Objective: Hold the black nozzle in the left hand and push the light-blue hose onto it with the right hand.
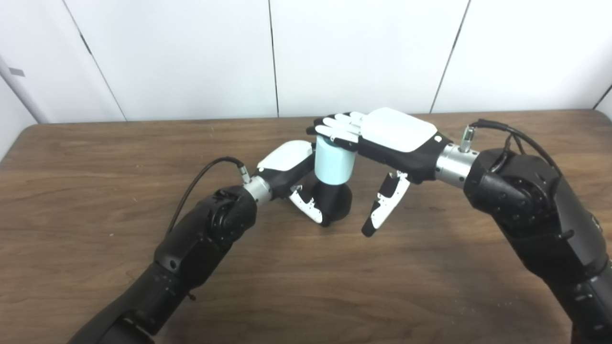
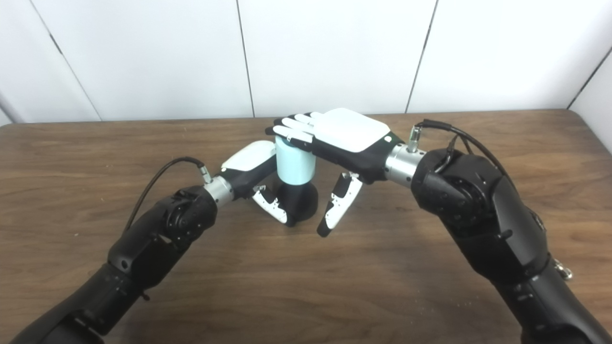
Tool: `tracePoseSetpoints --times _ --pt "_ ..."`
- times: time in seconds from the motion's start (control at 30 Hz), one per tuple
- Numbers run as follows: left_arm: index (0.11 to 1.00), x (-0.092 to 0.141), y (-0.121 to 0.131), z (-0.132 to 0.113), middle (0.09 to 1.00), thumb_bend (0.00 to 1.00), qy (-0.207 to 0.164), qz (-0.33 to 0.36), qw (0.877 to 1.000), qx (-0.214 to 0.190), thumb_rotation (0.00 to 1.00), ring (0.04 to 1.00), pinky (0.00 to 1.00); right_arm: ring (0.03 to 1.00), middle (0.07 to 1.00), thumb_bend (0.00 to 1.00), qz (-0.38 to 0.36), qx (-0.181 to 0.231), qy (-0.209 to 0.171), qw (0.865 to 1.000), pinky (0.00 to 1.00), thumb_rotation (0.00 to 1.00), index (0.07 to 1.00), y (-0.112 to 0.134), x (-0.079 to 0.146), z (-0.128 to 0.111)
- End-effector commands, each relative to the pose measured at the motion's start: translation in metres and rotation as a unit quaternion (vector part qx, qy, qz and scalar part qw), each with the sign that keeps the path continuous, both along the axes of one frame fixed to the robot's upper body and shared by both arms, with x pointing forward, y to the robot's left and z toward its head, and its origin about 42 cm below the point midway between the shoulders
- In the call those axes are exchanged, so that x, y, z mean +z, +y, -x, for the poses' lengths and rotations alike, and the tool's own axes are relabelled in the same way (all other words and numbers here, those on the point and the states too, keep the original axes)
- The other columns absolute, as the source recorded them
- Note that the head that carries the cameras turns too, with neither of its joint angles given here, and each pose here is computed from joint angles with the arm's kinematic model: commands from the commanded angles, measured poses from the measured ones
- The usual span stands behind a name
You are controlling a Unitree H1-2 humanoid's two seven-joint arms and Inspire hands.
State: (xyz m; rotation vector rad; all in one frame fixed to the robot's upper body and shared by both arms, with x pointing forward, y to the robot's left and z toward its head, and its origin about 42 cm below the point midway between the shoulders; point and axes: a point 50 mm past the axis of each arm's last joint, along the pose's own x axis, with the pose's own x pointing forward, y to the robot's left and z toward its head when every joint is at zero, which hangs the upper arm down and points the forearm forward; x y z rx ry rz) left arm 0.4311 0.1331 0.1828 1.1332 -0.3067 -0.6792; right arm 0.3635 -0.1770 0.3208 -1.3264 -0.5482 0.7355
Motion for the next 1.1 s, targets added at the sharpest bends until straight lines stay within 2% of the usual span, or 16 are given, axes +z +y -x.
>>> tracePoseSetpoints --times 0.0,0.57,0.83,0.93,1.07 --pt "0.499 -0.031 0.032 0.0 0.468 0.53 0.039 -0.081 0.995 0.048 0.0 0.61 1.0 1.0 1.0 1.0 -0.009 0.008 -0.015 1.0 0.99 0.36 1.0 0.003 0.01 0.002" --pt "0.499 -0.027 0.033 -0.002 0.467 0.53 0.038 -0.077 0.995 0.047 0.0 0.613 1.0 1.0 1.0 1.0 0.014 0.001 0.04 0.999 0.99 0.34 1.0 0.0 -0.025 0.007" --pt "0.498 -0.027 0.033 -0.004 0.469 0.53 0.042 -0.072 0.995 0.049 0.0 0.609 1.0 1.0 1.0 1.0 0.04 0.034 0.048 0.997 1.0 0.39 1.0 0.005 -0.04 0.017" --pt "0.498 -0.028 0.034 -0.004 0.469 0.53 0.043 -0.072 0.995 0.05 0.0 0.609 1.0 1.0 1.0 1.0 0.047 0.043 0.046 0.997 1.0 0.49 1.0 0.003 -0.041 0.015" --pt "0.498 -0.028 0.032 -0.003 0.469 0.53 0.041 -0.073 0.995 0.048 0.0 0.609 1.0 1.0 1.0 0.96 0.061 0.052 0.034 0.996 1.0 0.55 1.0 0.002 -0.043 0.014"
